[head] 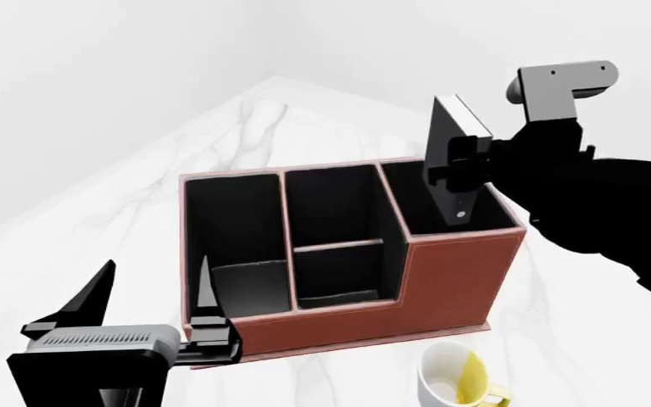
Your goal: Pick up the book and place it in the right compartment of the caddy.
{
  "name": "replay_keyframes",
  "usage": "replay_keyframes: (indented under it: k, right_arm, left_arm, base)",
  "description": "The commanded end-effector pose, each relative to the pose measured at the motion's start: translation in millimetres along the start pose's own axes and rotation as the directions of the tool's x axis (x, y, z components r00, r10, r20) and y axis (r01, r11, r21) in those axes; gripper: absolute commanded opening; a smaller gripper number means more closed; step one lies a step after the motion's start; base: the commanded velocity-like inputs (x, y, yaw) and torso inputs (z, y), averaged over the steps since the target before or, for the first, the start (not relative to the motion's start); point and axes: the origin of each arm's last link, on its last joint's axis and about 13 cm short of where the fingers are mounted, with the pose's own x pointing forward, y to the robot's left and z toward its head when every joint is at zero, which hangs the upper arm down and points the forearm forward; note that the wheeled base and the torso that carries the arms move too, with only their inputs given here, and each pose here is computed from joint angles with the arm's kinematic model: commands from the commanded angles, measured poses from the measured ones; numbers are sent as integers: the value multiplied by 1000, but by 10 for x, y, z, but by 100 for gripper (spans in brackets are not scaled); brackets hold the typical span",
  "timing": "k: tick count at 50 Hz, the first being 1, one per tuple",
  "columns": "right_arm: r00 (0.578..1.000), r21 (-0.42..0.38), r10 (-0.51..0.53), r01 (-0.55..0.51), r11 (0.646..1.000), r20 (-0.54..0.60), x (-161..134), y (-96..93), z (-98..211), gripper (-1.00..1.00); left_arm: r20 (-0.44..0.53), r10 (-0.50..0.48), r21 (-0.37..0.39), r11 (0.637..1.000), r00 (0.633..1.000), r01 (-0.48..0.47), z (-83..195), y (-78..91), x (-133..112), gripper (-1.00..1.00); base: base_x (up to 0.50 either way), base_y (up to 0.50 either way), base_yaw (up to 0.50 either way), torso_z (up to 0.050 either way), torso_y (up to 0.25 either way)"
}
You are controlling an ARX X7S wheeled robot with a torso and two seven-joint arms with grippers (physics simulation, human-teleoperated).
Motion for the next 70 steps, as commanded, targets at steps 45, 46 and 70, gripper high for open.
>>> replay_keyframes:
  k: [45,46,70]
  right_arm:
    - [999,16,-31,32,999,-20,128,-75,-224,-100]
    - [999,16,-31,32,999,-20,132,-77,-227,-100]
    - [999,26,-29,31,999,-43,165,-68,-366,-100]
  left_arm:
    - [-2,0,1,1000,1000,0,-13,-2,3,100]
    - [-2,-1,1,1000,1000,1,-12,-1,3,100]
    - [-1,1,0,1000,1000,-1,-14,0,5,100]
  base:
    - [0,0,0,0,1]
    - [0,0,0,0,11]
    - [0,0,0,0,1]
